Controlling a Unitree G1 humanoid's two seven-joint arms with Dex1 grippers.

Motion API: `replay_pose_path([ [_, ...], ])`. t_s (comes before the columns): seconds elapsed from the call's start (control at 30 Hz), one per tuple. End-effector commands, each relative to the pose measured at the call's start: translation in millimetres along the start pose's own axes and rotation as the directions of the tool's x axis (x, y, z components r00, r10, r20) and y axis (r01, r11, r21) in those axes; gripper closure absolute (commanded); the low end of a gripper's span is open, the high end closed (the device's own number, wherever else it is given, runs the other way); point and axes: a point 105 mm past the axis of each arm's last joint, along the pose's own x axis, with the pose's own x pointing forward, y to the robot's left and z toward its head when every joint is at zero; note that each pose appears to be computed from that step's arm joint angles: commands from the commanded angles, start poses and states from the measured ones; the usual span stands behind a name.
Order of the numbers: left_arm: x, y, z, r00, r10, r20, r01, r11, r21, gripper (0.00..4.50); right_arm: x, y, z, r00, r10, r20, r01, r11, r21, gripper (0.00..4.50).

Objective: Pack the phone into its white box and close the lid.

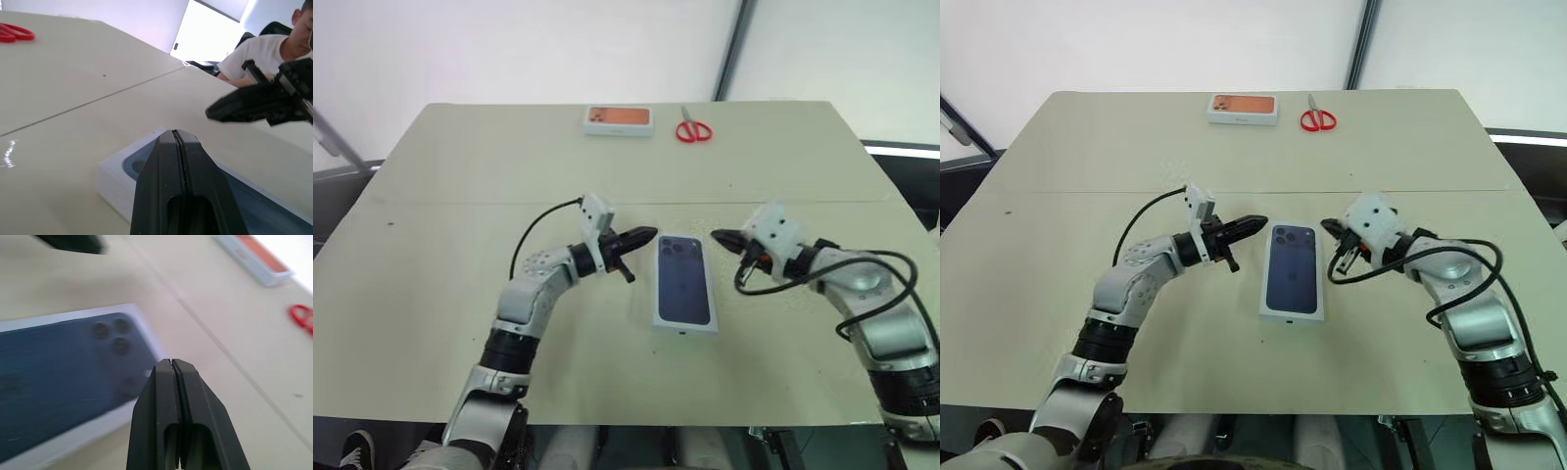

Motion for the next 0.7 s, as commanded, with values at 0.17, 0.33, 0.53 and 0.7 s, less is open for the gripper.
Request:
replay_pose_path([
  [0.17,-14.8,-3.8,-66.8,0.952,-0.036,-0.303,0.069,0.993,0.1,4.5,-4.9,60.7,-44.0,0.964,0.207,-0.166,-0.208,0.978,0.012,4.47],
  [0.33,-22.7,-2.7,-63.4,0.963,-0.039,-0.266,0.047,0.999,0.022,4.5,-6.6,49.2,-34.2,0.978,0.164,-0.13,-0.163,0.986,0.017,4.47],
  [0.53,-23.2,3.5,-43.1,0.98,-0.028,-0.196,0.037,0.999,0.04,3.63,-1.3,35.7,-11.4,0.989,0.15,-0.001,-0.147,0.972,0.181,3.65],
  [0.7,-35.7,16.0,-13.8,0.993,-0.001,-0.122,0.008,0.998,0.057,1.33,-5.9,14.8,6.9,0.993,0.084,0.084,-0.098,0.977,0.187,1.24],
])
